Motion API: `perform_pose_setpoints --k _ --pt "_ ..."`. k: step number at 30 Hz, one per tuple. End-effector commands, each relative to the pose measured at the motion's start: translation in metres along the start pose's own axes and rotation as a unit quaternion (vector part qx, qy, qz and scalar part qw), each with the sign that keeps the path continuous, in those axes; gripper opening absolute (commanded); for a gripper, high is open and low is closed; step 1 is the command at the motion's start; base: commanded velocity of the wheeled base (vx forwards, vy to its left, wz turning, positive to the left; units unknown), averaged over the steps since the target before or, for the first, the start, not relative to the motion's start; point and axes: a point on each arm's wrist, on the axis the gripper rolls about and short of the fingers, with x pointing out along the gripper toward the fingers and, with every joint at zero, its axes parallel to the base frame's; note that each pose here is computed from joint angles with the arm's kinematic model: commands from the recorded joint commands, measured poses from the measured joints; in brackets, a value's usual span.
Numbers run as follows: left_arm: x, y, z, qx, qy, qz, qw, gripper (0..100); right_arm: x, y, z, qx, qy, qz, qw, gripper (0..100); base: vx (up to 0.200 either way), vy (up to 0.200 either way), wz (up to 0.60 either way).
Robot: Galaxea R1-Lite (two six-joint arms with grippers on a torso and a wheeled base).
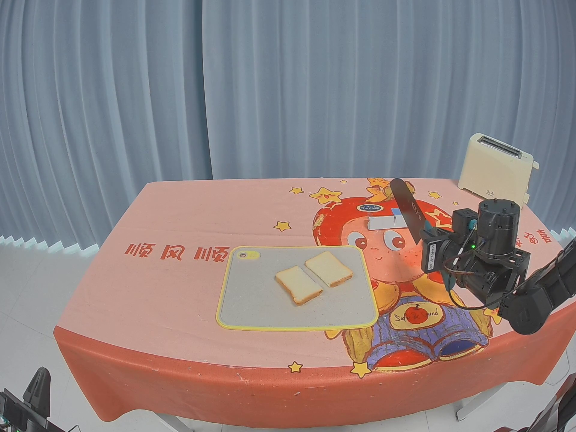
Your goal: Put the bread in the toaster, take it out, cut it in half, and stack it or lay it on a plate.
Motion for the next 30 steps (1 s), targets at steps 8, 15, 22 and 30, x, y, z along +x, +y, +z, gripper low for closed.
perform_pose_setpoints --k 8,15,22,30 --pt "-0.0002 0.0 -0.004 0.0 -0.002 0.0 1.0 0 0.0037 -0.0003 -0.009 -0.008 0.016 -0.003 0.9998 0 0.0 0.0 0.0" --pt "-0.0002 0.0 -0.004 0.0 -0.002 0.0 1.0 0 0.0038 -0.0002 -0.0086 -0.008 0.015 -0.003 0.9998 0 0.0 0.0 0.0" --pt "-0.0002 0.0 -0.004 0.0 -0.002 0.0 1.0 0 0.0054 0.0003 -0.0088 -0.008 0.015 -0.003 0.9998 0 0.0 0.0 0.0" --pt "-0.0002 0.0 -0.004 0.0 -0.002 0.0 1.0 0 0.0059 0.0 -0.0092 -0.008 0.016 -0.004 0.9998 0 0.0 0.0 0.0"
